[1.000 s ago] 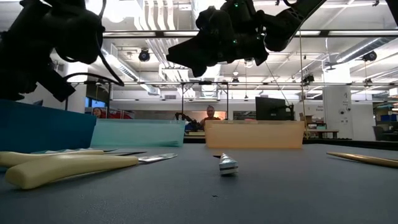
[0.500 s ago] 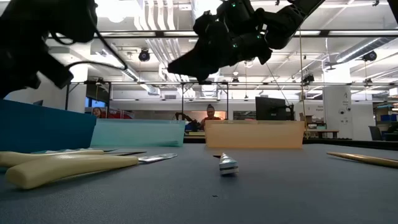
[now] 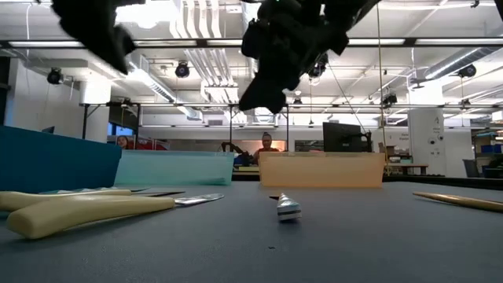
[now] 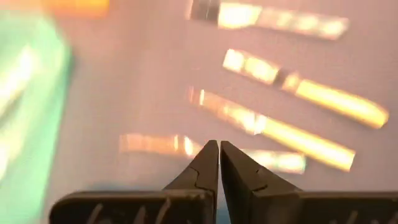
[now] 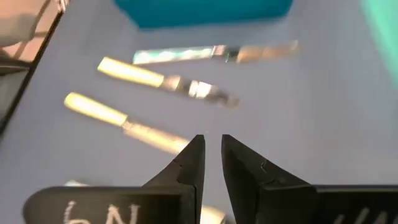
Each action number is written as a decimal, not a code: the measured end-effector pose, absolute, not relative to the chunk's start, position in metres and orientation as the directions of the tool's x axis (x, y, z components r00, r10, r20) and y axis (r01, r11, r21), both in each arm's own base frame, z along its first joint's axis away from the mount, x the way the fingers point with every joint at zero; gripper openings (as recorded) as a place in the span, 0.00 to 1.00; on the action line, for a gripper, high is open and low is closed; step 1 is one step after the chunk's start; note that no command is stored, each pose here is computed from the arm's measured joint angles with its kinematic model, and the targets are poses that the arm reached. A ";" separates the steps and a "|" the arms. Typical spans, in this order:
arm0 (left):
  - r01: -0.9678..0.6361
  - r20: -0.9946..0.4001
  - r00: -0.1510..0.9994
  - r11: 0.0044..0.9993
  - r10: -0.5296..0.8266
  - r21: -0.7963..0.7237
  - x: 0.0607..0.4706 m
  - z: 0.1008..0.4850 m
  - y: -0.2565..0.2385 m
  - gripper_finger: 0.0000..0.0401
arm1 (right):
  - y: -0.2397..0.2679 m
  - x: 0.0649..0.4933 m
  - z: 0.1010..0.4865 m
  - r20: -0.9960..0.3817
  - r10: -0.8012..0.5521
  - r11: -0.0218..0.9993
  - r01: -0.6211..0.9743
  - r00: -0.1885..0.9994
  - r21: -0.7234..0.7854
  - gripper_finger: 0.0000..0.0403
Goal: Sort silverware by color (type)
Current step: Put the golden knife into the orange bin
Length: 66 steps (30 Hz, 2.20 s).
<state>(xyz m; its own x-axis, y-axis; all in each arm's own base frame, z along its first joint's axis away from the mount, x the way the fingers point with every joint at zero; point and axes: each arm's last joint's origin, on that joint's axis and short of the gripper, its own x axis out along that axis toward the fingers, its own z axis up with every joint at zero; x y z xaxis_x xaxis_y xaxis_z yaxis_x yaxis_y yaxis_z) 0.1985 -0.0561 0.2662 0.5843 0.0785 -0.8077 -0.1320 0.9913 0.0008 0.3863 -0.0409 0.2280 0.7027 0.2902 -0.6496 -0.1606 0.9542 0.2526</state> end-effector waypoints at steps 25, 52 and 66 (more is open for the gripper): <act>0.095 -0.588 0.782 0.893 0.207 0.440 0.214 0.284 -0.020 0.00 | 0.025 0.349 0.217 -0.892 0.391 0.762 0.463 0.228 0.453 0.11; 0.083 -0.585 0.782 0.893 0.218 0.443 0.216 0.281 -0.006 0.00 | 0.074 0.283 0.143 -0.952 0.279 0.616 0.783 -0.123 0.079 0.11; 0.083 -0.585 0.782 0.893 0.218 0.443 0.216 0.281 -0.006 0.00 | 0.075 0.294 0.151 -0.969 0.241 0.586 0.803 -0.049 0.106 0.37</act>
<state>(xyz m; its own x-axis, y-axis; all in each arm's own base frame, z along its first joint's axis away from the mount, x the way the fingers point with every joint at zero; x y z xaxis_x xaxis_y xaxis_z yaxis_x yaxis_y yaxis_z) 0.2158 -0.0059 0.2814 0.7815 0.2178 -0.5846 0.0825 0.8928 0.4428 0.2939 0.0745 0.1513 -0.0488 0.2414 -0.9692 0.8033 0.5862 0.1056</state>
